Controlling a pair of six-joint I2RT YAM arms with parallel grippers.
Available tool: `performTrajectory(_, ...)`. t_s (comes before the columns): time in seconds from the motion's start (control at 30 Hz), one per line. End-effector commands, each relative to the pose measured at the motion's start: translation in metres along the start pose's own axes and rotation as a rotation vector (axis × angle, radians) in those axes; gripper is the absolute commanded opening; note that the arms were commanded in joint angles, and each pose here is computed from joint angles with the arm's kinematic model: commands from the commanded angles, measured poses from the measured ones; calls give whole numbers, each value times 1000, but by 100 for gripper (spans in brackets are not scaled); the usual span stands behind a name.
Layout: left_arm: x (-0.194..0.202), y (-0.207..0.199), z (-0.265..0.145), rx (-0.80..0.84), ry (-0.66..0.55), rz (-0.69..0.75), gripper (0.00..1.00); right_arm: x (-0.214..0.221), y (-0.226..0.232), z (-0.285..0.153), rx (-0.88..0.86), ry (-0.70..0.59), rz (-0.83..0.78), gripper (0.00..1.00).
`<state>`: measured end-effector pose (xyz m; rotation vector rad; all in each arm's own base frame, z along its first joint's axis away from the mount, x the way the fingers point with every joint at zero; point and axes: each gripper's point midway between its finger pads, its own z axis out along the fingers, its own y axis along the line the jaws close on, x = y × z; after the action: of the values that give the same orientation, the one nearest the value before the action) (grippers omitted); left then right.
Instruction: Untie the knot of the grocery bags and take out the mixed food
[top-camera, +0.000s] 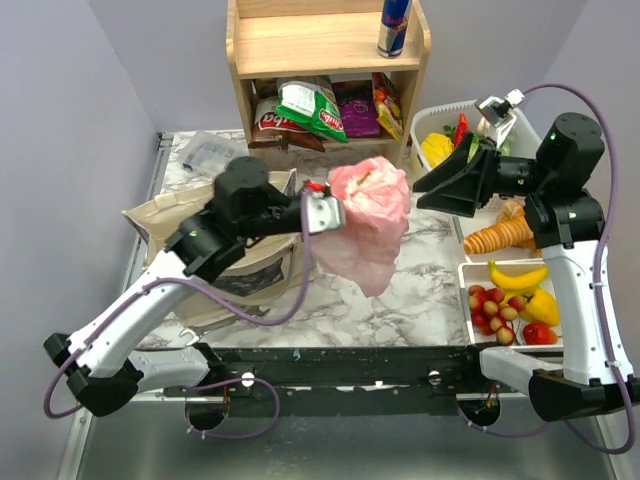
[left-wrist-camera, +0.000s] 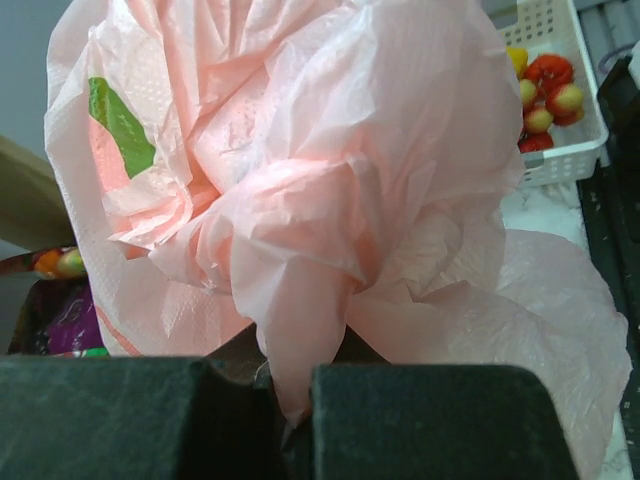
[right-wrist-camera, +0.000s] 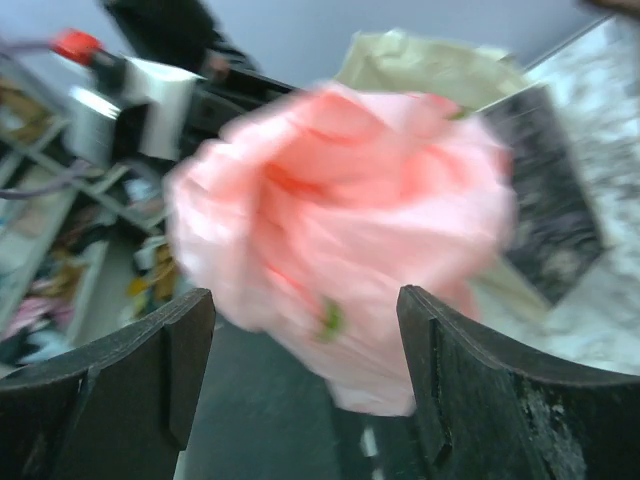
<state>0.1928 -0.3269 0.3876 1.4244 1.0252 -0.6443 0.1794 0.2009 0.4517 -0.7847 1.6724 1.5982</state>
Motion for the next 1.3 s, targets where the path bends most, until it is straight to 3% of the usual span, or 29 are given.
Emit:
performTrajectory(0.0, -88, 17, -62, -17, -166, -99, 0, -22, -40, -10, 243, -86, -116, 82)
performTrajectory(0.17, -91, 68, -131, -295, -77, -46, 0, -21, -61, -10, 278, -82, -81, 88)
performTrajectory(0.37, -13, 86, -203, -578, 228, 77, 0, -17, -72, -7, 266, -80, -46, 90)
performTrajectory(0.43, 22, 81, -219, -605, 344, 103, 0, -19, -76, -6, 262, -79, -36, 90)
performTrajectory(0.57, 102, 45, -228, -485, 571, 167, 0, -20, -83, -5, 261, -78, -21, 90)
performTrajectory(0.67, 143, 5, -223, -308, 652, 187, 0, -21, -86, -4, 257, -81, -2, 90)
performTrajectory(0.83, 200, -47, -217, -56, 739, 29, 0, -22, -93, -2, 260, -81, 14, 91)
performTrajectory(0.97, 240, -52, -216, 32, 821, -99, 1, -23, -98, -1, 259, -81, 31, 91)
performTrajectory(1.03, 264, -49, -218, 49, 873, -147, 7, -23, -101, -1, 258, -78, 37, 91)
performTrajectory(1.13, 297, -52, -220, 81, 943, -209, 26, -20, -101, -1, 260, -71, 34, 91)
performTrajectory(1.27, 339, -60, -241, 94, 1105, -289, 35, -14, -102, -3, 271, -55, 31, 91)
